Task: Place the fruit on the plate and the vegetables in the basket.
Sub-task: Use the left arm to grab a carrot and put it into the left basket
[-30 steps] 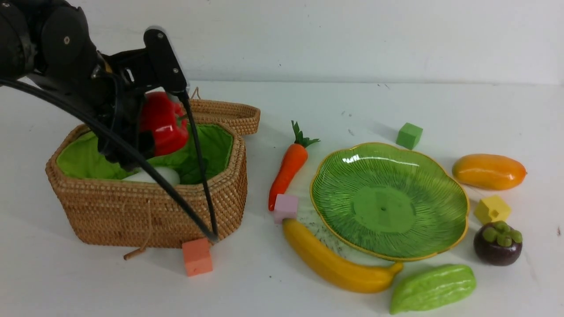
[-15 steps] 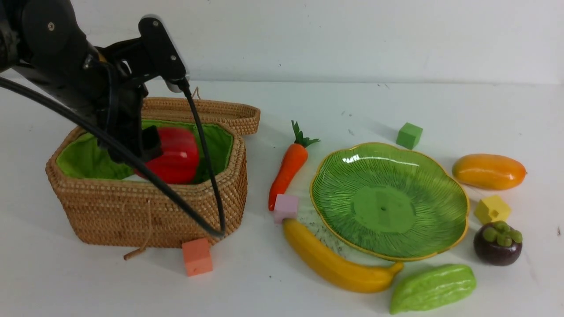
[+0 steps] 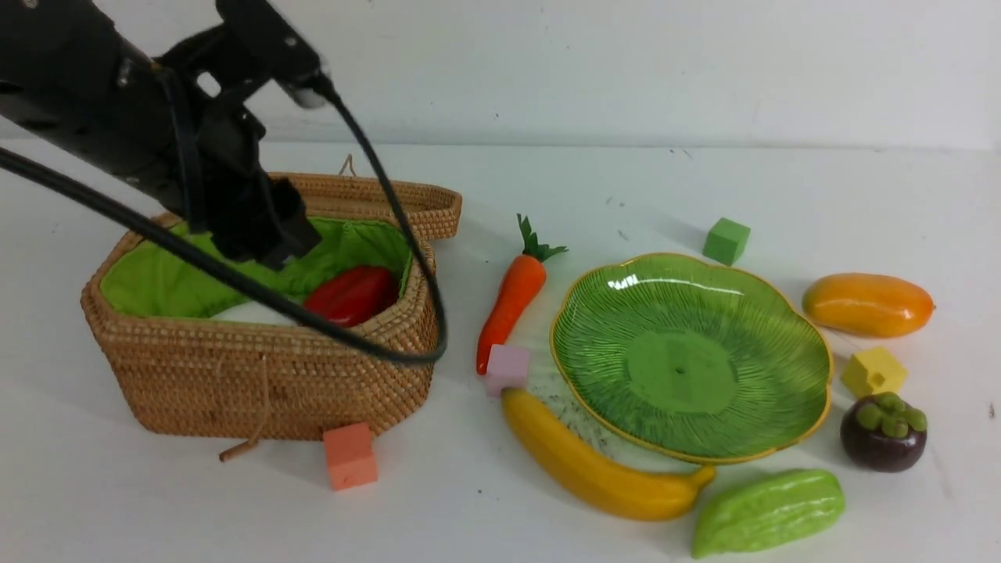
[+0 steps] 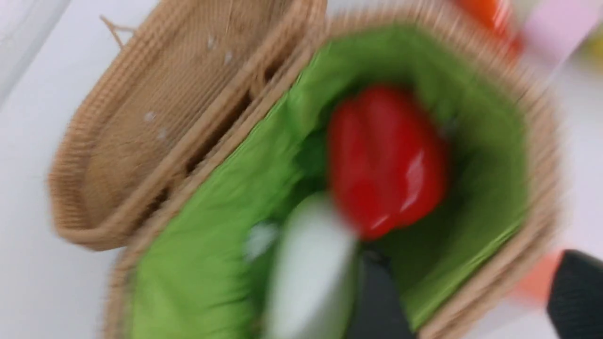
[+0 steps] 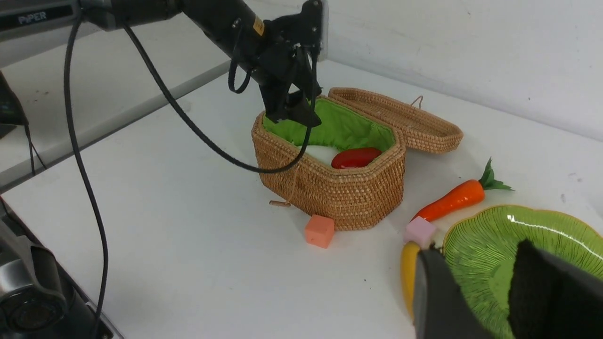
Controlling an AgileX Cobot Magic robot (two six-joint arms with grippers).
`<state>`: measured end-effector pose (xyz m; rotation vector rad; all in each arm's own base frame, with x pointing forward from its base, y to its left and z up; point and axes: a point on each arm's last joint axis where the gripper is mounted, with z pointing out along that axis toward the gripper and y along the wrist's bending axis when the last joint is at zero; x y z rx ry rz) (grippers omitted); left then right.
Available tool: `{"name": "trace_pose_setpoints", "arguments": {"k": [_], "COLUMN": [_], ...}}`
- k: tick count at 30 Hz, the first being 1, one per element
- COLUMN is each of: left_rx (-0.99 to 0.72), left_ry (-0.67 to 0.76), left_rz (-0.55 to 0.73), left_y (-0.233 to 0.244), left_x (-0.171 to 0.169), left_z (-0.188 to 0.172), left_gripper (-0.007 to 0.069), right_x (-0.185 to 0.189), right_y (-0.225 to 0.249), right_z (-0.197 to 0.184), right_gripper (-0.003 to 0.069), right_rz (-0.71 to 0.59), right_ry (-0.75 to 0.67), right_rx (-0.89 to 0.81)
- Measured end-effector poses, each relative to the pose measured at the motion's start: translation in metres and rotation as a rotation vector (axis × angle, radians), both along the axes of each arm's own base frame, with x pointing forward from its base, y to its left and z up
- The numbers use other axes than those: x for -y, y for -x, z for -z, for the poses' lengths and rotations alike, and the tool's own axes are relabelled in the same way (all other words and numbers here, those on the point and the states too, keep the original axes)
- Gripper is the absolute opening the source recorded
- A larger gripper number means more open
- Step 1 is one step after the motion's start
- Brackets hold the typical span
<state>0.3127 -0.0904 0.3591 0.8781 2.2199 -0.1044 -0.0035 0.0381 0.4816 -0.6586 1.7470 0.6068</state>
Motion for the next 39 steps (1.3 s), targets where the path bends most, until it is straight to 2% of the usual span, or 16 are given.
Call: {"name": "trace_pose_setpoints", "arguments": {"k": [1,3,5,6,7,10,16,20,28,31,39], "left_rx": [-0.026,-0.109,-0.202,-0.220,-0.310,-0.378,-0.354,-0.349,-0.216,-0.192,-0.217], "left_ry": [0.092,0.253,0.318,0.316,0.305,0.231,0.071,0.029,-0.049,-0.079,-0.058], "left_rz": [-0.043,-0.120,-0.146,-0.144,-0.152,-0.148,-0.150,-0.182,-0.203,-0.201,-0.253], "left_y": [0.005,0.015,0.025,0.027,0.037,0.055,0.073,0.052,-0.023,-0.053,-0.109], "left_x": [0.003,0.007,0.014,0.015,0.026,0.055,0.117,0.145,0.198,0.209,0.193], "left_z": [-0.006,-0.013,-0.015,-0.015,-0.011,-0.006,0.011,0.023,0.039,0.051,0.099], "left_gripper": [0.0308,0.0153,0.0020,0.0011,-0.0013,-0.0013,-0.0013,-0.0013,-0.0013,0.0036,0.0333], "right_x": [0.000,0.000,0.000,0.000,0.000,0.000,0.000,0.000,0.000,0.000,0.000], "right_y": [0.000,0.001,0.001,0.001,0.002,0.003,0.004,0.004,0.004,0.004,0.004], "right_z": [0.001,0.002,0.003,0.003,0.004,0.006,0.008,0.009,0.009,0.009,0.009], "right_gripper": [0.0239,0.0239,0.0239,0.0239,0.0239,0.0239,0.0239,0.0239,0.0239,0.0239,0.0239], "right_rz": [-0.003,-0.007,-0.011,-0.011,-0.015,-0.021,-0.030,-0.032,-0.031,-0.031,-0.031], "right_ry": [0.006,0.015,0.023,0.024,0.032,0.044,0.062,0.068,0.069,0.069,0.068], "right_rx": [-0.007,-0.017,-0.026,-0.028,-0.037,-0.051,-0.074,-0.079,-0.079,-0.079,-0.079]}}
